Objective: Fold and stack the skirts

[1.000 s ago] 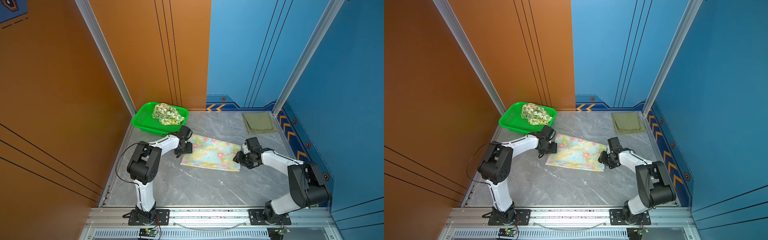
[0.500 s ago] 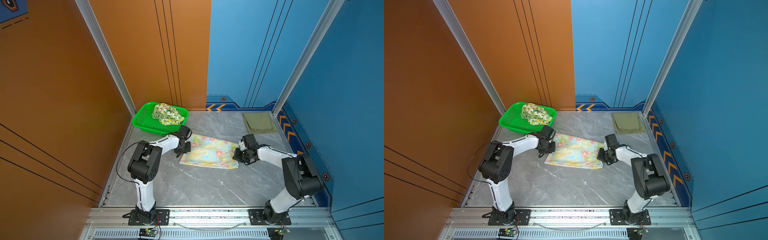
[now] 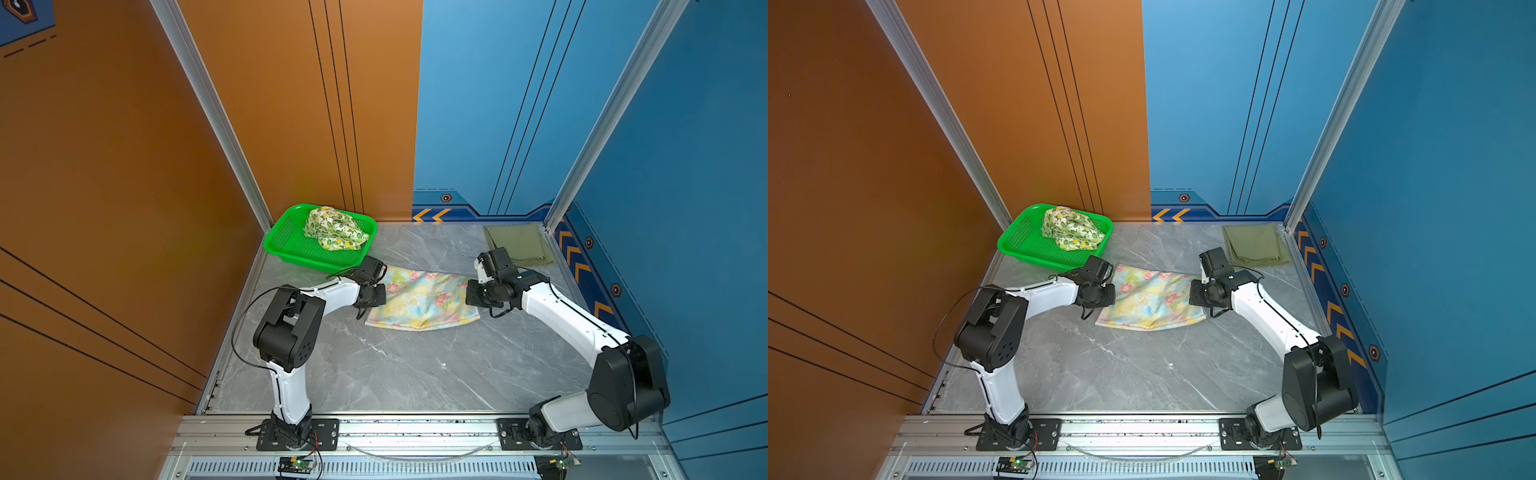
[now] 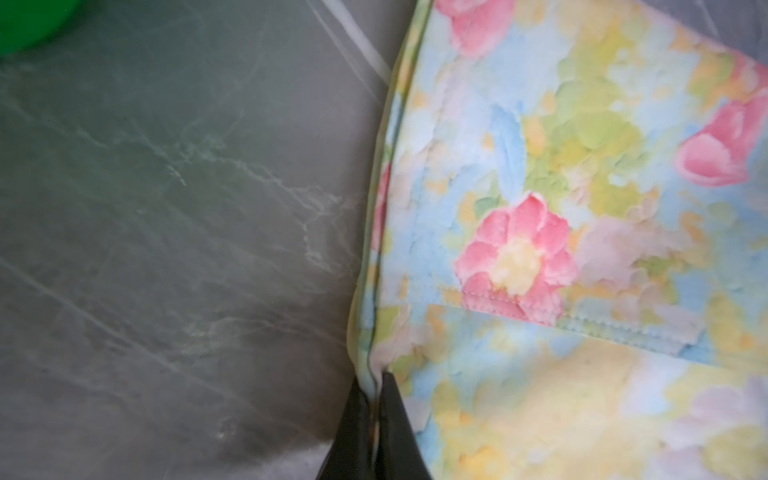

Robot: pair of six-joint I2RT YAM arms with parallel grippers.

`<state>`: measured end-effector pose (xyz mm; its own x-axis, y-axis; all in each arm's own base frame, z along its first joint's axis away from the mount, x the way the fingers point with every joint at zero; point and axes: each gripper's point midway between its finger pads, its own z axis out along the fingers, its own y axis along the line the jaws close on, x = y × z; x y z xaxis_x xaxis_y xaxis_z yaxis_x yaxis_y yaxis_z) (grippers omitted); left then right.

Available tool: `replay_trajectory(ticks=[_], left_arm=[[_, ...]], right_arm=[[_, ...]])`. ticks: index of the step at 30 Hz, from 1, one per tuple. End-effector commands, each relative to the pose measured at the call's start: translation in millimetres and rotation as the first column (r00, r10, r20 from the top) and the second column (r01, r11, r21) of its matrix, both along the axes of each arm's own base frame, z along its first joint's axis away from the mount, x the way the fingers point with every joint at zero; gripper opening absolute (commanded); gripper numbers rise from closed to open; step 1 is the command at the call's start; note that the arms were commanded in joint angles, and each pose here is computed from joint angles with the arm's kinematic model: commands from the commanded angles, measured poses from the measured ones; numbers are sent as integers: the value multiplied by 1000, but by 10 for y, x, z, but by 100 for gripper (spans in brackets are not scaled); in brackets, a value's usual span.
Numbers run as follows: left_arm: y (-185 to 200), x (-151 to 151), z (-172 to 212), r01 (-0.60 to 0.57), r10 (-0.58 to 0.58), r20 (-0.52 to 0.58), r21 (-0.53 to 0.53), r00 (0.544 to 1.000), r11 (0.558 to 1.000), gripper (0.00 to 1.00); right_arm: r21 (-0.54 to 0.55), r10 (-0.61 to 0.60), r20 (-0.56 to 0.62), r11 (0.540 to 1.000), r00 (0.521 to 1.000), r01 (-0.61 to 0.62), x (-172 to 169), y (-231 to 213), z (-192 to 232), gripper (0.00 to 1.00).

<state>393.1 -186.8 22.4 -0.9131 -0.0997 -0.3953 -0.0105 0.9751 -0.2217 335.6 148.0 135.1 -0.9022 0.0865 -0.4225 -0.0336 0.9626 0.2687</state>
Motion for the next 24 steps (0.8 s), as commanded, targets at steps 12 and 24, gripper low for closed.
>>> replay_trajectory(ticks=[12,24], left_arm=[[89,-795,-612,22,-11,-264,41,965,999,5],[102,-905,-624,-1,2,-265,3,964,1000,5]], right_arm=[[-120,159,-18,980,987,-160,112,698,126,0],[345,235,48,908,971,-237,305,2015,376,59]])
